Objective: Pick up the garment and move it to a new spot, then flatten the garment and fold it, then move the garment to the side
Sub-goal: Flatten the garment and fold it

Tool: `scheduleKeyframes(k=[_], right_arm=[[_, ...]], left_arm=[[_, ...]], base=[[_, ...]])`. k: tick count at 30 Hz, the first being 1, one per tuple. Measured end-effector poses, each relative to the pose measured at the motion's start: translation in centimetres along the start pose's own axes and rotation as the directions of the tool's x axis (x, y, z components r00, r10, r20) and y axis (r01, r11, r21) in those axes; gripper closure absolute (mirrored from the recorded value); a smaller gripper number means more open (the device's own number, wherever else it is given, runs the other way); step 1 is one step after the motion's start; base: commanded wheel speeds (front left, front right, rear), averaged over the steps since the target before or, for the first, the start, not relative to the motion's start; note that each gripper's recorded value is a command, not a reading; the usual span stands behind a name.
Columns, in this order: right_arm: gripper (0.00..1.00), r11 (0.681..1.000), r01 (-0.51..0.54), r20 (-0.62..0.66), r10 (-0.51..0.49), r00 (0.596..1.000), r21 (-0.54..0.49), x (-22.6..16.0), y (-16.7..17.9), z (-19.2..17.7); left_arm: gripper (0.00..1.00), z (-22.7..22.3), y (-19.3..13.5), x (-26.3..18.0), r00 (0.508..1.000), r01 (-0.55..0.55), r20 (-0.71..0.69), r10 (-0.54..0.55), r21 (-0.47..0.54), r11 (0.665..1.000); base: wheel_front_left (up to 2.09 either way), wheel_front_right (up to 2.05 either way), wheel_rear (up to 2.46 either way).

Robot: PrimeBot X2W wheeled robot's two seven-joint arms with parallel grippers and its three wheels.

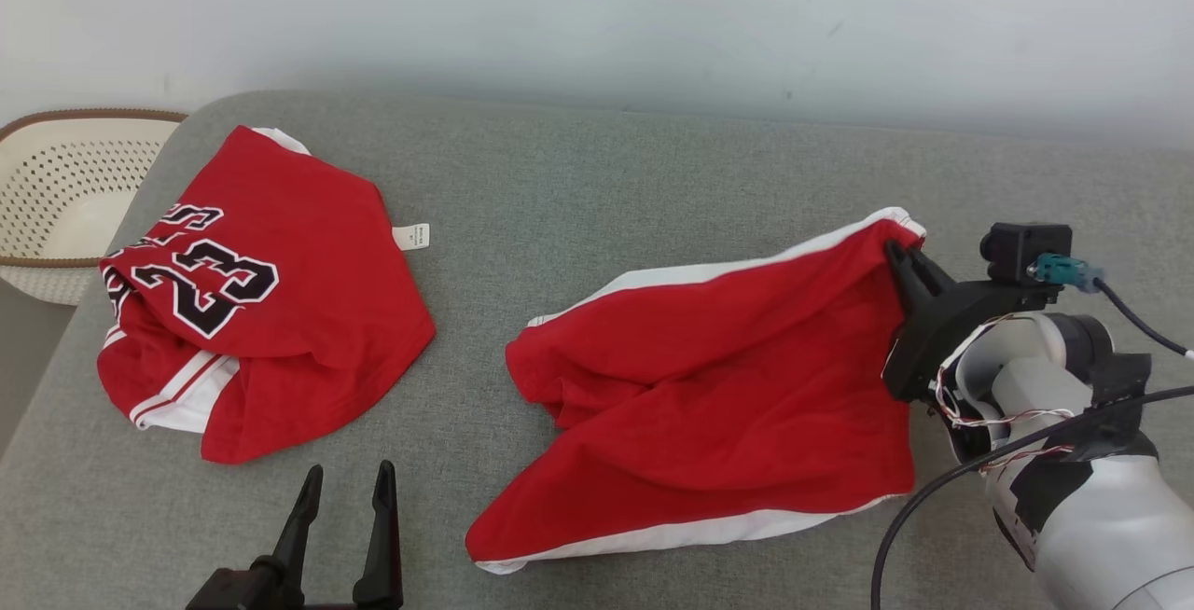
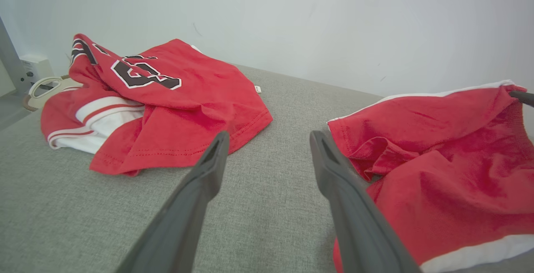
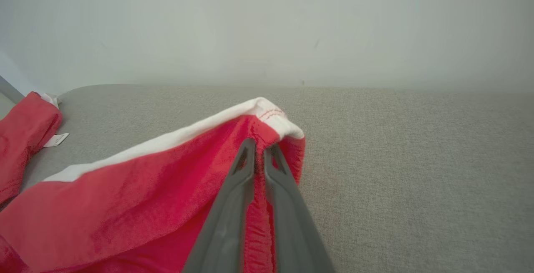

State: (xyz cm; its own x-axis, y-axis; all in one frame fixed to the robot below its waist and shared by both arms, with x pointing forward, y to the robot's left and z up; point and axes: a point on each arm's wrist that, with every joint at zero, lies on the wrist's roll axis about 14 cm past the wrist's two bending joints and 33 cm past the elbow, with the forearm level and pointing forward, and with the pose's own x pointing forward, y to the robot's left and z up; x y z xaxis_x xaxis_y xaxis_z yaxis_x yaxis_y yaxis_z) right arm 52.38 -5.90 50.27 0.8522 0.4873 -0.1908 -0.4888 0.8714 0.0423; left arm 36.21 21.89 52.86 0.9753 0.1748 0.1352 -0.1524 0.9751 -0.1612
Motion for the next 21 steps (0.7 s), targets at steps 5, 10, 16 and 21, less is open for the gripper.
scheduleKeyframes(k=[5,10,16,21], right_arm=[[0.0,1.0,0.012,-0.049,-0.013,0.999,-0.009,0.0,-0.1,-1.6],[0.0,0.999,0.03,-0.079,-0.028,0.997,0.022,-1.1,-0.3,-2.6],[0.0,0.999,0.045,-0.082,-0.042,0.996,0.025,-3.0,-1.2,-3.4],[0.0,0.997,0.076,-0.009,-0.076,0.997,0.027,-4.5,-2.7,-2.4]], left_arm=[[0.0,-0.3,0.1,-0.1,1.0,-0.005,-0.009,0.005,-0.002,1.0],[0.0,0.0,-0.3,-0.1,1.0,0.005,-0.001,-0.005,-0.006,1.0],[0.0,0.0,-1.1,0.0,1.0,0.03,0.001,-0.03,-0.012,0.999],[0.0,-0.1,-1.9,0.3,0.999,0.053,0.002,-0.052,-0.019,0.998]], base=[[0.0,0.0,0.0],[0.0,0.0,0.0],[0.0,0.0,0.0],[0.0,0.0,0.0]])
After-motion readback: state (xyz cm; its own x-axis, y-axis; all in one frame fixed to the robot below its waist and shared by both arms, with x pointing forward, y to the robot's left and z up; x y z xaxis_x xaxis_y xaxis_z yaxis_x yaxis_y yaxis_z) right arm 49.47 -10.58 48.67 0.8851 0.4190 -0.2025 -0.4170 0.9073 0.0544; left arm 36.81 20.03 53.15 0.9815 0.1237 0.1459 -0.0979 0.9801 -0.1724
